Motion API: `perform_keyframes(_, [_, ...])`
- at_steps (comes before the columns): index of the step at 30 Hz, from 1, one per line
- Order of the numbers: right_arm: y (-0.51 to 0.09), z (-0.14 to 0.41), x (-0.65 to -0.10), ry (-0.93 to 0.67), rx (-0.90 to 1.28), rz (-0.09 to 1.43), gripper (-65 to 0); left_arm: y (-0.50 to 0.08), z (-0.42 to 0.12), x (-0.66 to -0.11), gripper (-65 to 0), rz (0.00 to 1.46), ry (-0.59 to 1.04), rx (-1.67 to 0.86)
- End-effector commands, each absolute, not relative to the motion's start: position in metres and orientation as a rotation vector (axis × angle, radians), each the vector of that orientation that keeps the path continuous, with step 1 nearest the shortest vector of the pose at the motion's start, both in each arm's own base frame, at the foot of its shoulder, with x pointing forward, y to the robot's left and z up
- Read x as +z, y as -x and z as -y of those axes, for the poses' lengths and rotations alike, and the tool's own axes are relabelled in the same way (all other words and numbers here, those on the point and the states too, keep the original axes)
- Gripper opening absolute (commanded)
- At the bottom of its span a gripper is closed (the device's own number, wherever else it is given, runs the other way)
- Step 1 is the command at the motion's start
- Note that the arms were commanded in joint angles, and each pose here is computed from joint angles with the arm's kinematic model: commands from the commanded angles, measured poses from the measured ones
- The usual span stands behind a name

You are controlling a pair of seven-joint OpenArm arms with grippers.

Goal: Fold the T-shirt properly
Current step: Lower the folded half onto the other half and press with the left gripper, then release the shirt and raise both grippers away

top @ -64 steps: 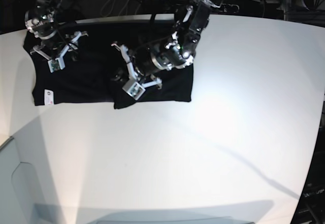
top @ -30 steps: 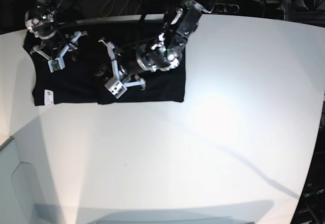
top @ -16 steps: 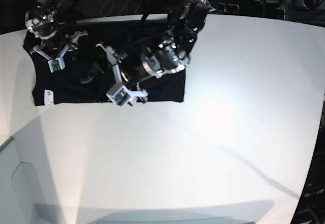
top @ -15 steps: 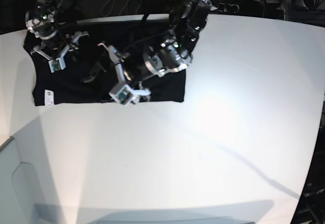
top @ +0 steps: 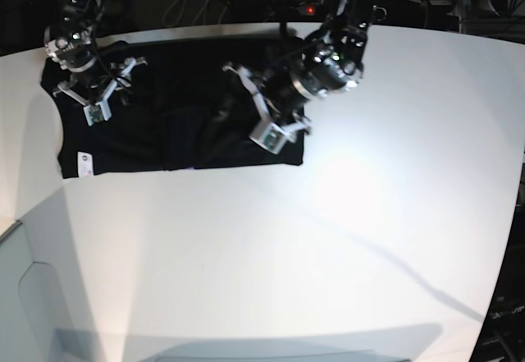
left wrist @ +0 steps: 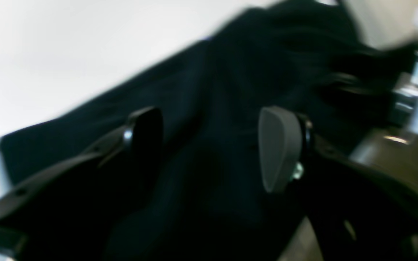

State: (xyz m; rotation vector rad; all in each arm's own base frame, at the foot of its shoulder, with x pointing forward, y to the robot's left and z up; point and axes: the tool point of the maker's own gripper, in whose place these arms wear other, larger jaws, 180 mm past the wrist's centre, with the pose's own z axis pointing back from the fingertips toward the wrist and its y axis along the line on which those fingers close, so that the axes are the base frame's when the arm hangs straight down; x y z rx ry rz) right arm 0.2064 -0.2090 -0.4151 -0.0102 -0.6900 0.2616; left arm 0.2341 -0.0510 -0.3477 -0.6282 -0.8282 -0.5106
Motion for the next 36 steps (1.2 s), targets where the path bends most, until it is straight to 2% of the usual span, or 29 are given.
perform_keyframes(1, [-0.212, 0.211, -0.407, 0.015, 0.269, 0.723, -32.6, -0.233, 0.060, -0.344, -24.7, 0.838, 0.656, -0.526])
perform_keyframes(9, [-0.218, 0.211, -0.396, 0.030, 0.280, 0.758, -32.7, -0.200, 0.139, -0.368, -24.7, 0.695, 0.766, -0.798])
perform_keyframes(15, [-0.232, 0.211, -0.358, 0.086, 0.318, 0.852, -32.8, -0.192, 0.191, -0.331, -24.7, 0.755, 0.866, -0.901])
perform_keyframes(21, [-0.244, 0.237, -0.328, 0.174, 0.256, 0.929, -32.6, -0.192, 0.197, -0.317, -24.6, 0.790, 0.879, -0.926])
perform_keyframes(27, [-0.242, 0.276, -0.314, 0.263, 0.147, 0.954, -30.8, -0.240, 0.126, -0.304, -24.6, 0.914, 0.753, -0.762])
perform_keyframes(32, [-0.241, 0.290, -0.317, 0.273, 0.105, 0.948, -25.1, -0.278, 0.021, -0.302, -24.6, 1.006, 0.547, -0.524])
perform_keyframes(36, [-0.240, 0.298, -0.341, 0.237, 0.053, 0.902, -24.7, -0.293, -0.066, -0.310, -24.6, 1.028, 0.374, -0.341])
